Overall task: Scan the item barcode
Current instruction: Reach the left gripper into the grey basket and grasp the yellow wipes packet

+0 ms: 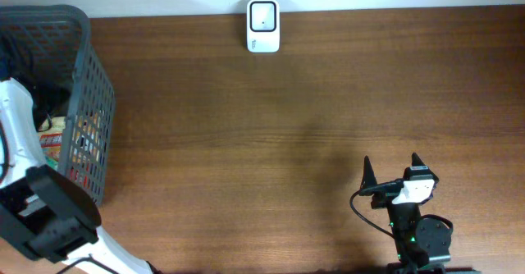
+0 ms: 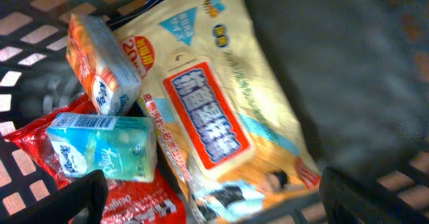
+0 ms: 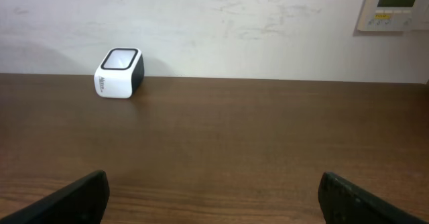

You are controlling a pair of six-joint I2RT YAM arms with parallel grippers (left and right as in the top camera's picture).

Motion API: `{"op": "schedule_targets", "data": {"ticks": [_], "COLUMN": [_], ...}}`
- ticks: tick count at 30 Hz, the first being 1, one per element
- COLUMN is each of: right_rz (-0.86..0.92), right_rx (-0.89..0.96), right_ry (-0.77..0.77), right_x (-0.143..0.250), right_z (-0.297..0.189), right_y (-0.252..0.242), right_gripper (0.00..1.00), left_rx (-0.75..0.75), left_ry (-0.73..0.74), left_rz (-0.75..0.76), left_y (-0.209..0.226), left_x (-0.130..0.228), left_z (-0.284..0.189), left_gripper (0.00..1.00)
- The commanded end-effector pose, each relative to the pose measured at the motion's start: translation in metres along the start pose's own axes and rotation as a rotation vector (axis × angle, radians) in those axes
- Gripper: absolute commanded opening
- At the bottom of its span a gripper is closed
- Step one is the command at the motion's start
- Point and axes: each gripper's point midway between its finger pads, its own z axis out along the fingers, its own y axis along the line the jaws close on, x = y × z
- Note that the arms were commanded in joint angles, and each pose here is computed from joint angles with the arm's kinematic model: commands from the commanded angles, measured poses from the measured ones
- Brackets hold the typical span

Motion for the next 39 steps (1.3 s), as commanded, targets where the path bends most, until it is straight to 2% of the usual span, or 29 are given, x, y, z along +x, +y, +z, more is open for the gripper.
{"op": "schedule_targets", "data": {"ticks": [1,9,12,15,18,21,23,25,27,29,33,39], "right_rz": [0.006,0.006,0.006,0.006,0.006,0.006,0.006,0.006,0.006,0.006,0.006,0.006], "right_rx": [0.003,0.003,0.003,0.003,0.003,0.003,0.003,0.003,0.003,0.003,0.003,0.003], "right_ry": [0.005,0.005,0.005,0.005,0.005,0.005,0.005,0.005,0.005,0.005,0.005,0.005], "right_x": [0.003,0.003,0.003,0.003,0.003,0.003,0.003,0.003,0.003,0.003,0.003,0.003], "right_z": [0.0,0.0,0.0,0.0,0.0,0.0,0.0,0.0,0.0,0.0,0.0,0.0], "right_y": [0.0,0.0,0.0,0.0,0.0,0.0,0.0,0.0,0.0,0.0,0.0,0.0], "right_gripper": [0.99,0.98,0.98,0.98,0.98,0.98,0.98,0.98,0.98,0.98,0.98,0.98], "left_rx": [-0.037,-0.013,-0.001,-0.018,-0.078,-0.125,-0.146,-0.155,-0.152,-0.149,-0.123,0.006], "left_ry": [0.038,0.086,0.078,0.092,0.125,0.178,0.193,0.207,0.203,0.202,0.165,-0.013], "left_rz": [-0.035,-0.009,0.011,0.028,0.047,0.067,0.072,0.076,0.075,0.086,0.073,0.011], "left_y": [0.005,-0.019,-0.034,-0.037,-0.029,-0.021,-0.018,-0.017,-0.017,-0.018,-0.022,-0.026], "left_x": [0.002,0.013,0.017,0.024,0.033,0.047,0.051,0.054,0.053,0.05,0.024,-0.037], "left_z": [0.027,0.063,0.074,0.083,0.096,0.108,0.116,0.12,0.119,0.114,0.077,-0.043], "left_gripper": [0.99,1.0,0.95,0.67,0.67,0.75,0.73,0.61,0.26,0.01,0.0,0.0]}}
